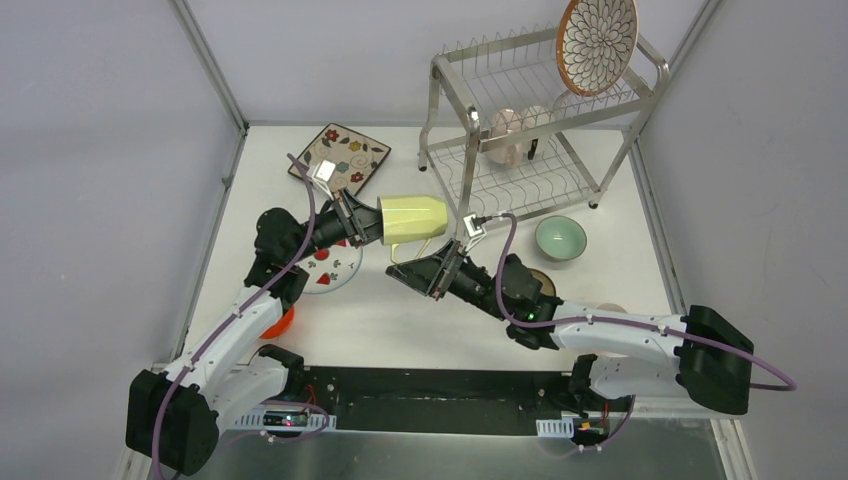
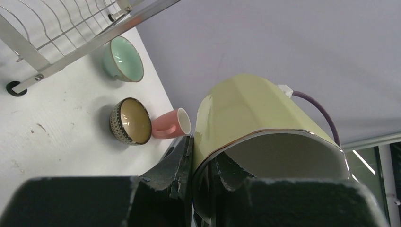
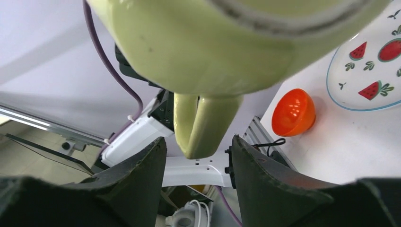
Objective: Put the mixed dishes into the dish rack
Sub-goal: Pick up the cup at the center of the board, then turn the cup upside down in the dish rack.
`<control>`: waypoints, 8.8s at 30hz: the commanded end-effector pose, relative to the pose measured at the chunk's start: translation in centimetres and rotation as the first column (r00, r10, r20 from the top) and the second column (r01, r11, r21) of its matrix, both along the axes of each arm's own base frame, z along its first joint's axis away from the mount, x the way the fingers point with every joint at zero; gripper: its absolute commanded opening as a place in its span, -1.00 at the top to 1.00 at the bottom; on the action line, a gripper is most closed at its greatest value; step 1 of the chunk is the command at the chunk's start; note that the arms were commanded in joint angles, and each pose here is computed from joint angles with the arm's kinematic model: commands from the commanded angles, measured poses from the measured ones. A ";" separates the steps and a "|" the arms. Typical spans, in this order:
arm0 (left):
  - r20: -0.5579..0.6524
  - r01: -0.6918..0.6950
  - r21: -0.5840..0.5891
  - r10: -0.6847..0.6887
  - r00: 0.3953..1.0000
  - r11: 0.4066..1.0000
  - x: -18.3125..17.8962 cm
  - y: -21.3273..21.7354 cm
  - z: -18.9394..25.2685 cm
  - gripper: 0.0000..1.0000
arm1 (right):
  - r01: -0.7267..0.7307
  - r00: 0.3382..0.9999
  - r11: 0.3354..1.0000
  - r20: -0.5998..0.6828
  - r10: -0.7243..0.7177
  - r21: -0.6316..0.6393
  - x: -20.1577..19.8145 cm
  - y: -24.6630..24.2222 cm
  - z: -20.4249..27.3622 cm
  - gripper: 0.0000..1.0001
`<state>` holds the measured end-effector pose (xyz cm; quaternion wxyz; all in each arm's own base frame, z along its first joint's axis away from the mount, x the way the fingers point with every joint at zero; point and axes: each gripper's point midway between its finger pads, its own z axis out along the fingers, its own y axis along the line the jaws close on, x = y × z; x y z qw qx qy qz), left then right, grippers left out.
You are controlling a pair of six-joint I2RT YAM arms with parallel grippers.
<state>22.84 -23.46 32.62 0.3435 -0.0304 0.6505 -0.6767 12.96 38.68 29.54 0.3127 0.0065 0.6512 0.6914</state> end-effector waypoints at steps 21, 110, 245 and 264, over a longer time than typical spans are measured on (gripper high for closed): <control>0.203 0.096 -0.134 -0.067 0.977 0.986 -2.5 0.3 3.7 1.00 | 0.040 0.998 0.978 -0.062 -0.028 0.207 2.6 0.2 4.7 0.03; 0.358 -0.239 0.675 -0.027 0.933 0.698 -1.5 6.2 -5.8 -0.98 | 0.643 0.721 0.228 0.478 -0.501 -0.731 24.5 -25.7 -10.7 1.00; 0.323 -0.223 0.712 -0.028 0.946 0.666 -0.9 6.1 -7.1 -0.98 | 0.513 0.855 0.228 0.468 -0.224 -0.828 44.1 -18.7 -16.4 0.54; 0.324 -0.223 0.710 -0.030 0.946 0.668 -0.9 6.1 -6.9 -0.98 | 0.464 0.880 0.257 0.409 -0.241 -0.848 40.0 -19.4 -14.8 0.17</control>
